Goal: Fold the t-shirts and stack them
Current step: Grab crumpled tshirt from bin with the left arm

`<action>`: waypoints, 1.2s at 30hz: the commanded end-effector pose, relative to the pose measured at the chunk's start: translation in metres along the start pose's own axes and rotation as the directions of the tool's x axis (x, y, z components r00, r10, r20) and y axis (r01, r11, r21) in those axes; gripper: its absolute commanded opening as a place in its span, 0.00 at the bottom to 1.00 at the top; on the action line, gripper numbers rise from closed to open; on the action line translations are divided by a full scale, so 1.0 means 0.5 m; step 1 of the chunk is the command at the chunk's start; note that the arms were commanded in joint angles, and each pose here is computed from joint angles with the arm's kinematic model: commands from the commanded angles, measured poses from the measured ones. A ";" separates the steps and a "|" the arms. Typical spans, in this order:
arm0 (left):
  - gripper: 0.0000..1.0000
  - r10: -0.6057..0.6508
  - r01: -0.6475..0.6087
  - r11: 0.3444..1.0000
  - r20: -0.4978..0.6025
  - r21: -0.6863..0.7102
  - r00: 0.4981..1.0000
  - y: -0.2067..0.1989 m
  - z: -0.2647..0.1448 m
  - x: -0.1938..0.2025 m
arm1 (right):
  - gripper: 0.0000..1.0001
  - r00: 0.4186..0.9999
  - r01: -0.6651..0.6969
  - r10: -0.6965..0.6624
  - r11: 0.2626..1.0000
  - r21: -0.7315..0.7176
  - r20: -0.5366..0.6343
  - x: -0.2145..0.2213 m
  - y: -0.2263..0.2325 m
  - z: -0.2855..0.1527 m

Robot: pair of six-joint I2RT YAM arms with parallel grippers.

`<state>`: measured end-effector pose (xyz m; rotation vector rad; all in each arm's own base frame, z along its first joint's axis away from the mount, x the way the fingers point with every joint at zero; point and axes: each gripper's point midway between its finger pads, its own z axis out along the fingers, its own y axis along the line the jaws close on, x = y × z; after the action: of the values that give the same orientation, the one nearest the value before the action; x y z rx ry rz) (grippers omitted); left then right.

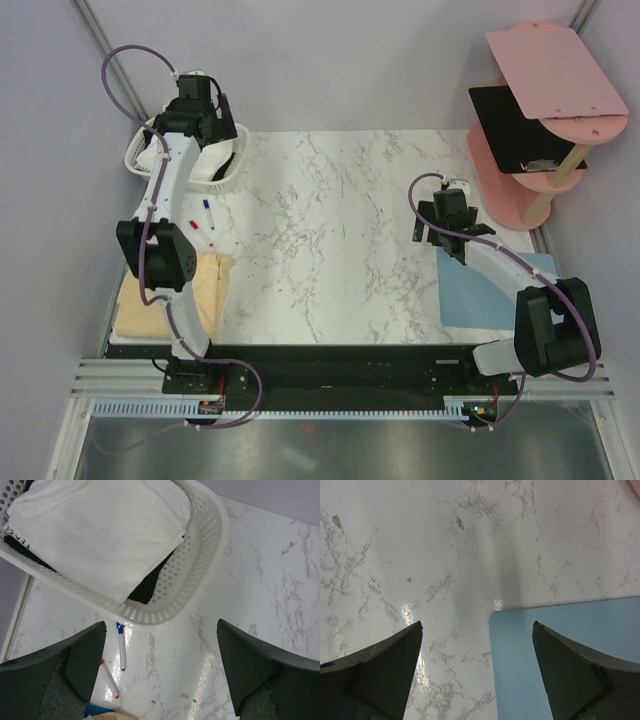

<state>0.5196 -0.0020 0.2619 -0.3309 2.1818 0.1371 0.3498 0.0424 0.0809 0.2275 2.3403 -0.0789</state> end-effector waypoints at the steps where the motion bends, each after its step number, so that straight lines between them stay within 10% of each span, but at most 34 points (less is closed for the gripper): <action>1: 0.98 -0.059 0.055 0.998 -0.091 -0.042 0.994 0.023 0.094 0.023 | 0.98 0.996 -0.017 0.013 0.999 0.043 0.088 -0.068 -0.001 0.008; 24: 0.98 -0.105 0.058 0.973 -0.204 -0.223 0.973 0.105 0.362 0.158 | 0.98 0.996 -0.018 0.015 0.999 0.035 0.085 -0.113 0.035 0.074; 31: 0.08 -0.108 0.059 0.971 -0.204 -0.232 0.973 0.116 0.371 0.161 | 0.98 0.997 -0.019 0.017 0.999 0.027 0.070 -0.101 0.040 0.083; 36: 0.02 -0.152 0.125 0.964 -0.106 -0.233 0.983 0.119 0.309 0.073 | 0.98 0.998 -0.020 0.019 1.000 0.020 0.060 -0.091 0.040 0.084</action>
<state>0.5932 0.0743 0.0704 -0.5707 2.4220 0.3163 0.4060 0.0474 0.0771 0.2431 2.3130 -0.1252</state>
